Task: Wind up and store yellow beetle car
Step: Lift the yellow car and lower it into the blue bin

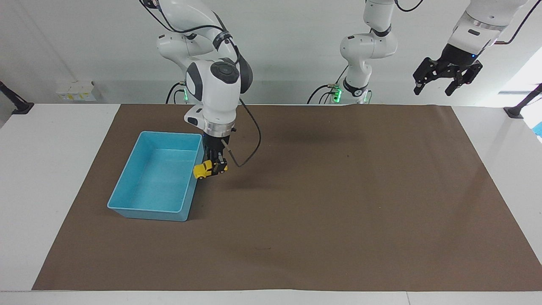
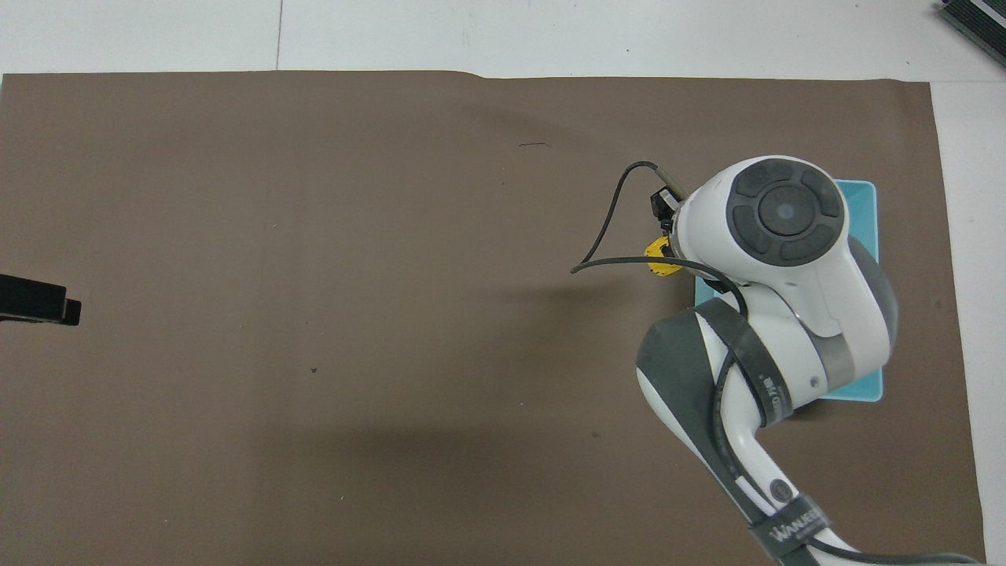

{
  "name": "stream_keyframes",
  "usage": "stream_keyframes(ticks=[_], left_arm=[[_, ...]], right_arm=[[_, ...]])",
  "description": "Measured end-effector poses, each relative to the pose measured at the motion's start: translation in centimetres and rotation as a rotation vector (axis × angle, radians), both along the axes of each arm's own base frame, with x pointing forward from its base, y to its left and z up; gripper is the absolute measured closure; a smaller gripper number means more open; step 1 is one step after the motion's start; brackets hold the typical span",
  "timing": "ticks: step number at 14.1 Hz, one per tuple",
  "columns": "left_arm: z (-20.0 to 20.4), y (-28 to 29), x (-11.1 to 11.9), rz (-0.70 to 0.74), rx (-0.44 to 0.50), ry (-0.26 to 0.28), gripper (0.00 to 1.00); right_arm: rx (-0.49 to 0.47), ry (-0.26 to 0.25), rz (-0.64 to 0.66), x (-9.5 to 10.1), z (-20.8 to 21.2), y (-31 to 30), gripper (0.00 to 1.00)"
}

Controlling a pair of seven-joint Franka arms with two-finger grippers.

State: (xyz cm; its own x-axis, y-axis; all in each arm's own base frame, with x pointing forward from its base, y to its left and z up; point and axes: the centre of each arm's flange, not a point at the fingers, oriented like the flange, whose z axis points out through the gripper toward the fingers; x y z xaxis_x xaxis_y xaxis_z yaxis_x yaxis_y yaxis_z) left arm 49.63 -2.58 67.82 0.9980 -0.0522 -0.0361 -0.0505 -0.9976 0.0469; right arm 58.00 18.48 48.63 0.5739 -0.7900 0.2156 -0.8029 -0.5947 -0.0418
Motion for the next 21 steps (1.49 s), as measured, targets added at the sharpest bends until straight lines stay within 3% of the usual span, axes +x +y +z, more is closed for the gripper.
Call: stream_keyframes(ticks=[9,13,21], left_arm=[[0.0,0.2,-0.2,0.003,0.002,0.005,0.0],[-0.1,0.2,-0.3,-0.002,0.002,0.008,0.0],[-0.1,0.2,-0.3,-0.032,0.001,0.007,0.0]], right_arm=[[-0.041,0.072,0.326,1.7,0.5,-8.2,0.53],[0.0,0.119,0.52,2.2,0.0,-13.2,0.53],[-0.031,0.171,0.835,1.4,-2.1,-16.3,0.53]])
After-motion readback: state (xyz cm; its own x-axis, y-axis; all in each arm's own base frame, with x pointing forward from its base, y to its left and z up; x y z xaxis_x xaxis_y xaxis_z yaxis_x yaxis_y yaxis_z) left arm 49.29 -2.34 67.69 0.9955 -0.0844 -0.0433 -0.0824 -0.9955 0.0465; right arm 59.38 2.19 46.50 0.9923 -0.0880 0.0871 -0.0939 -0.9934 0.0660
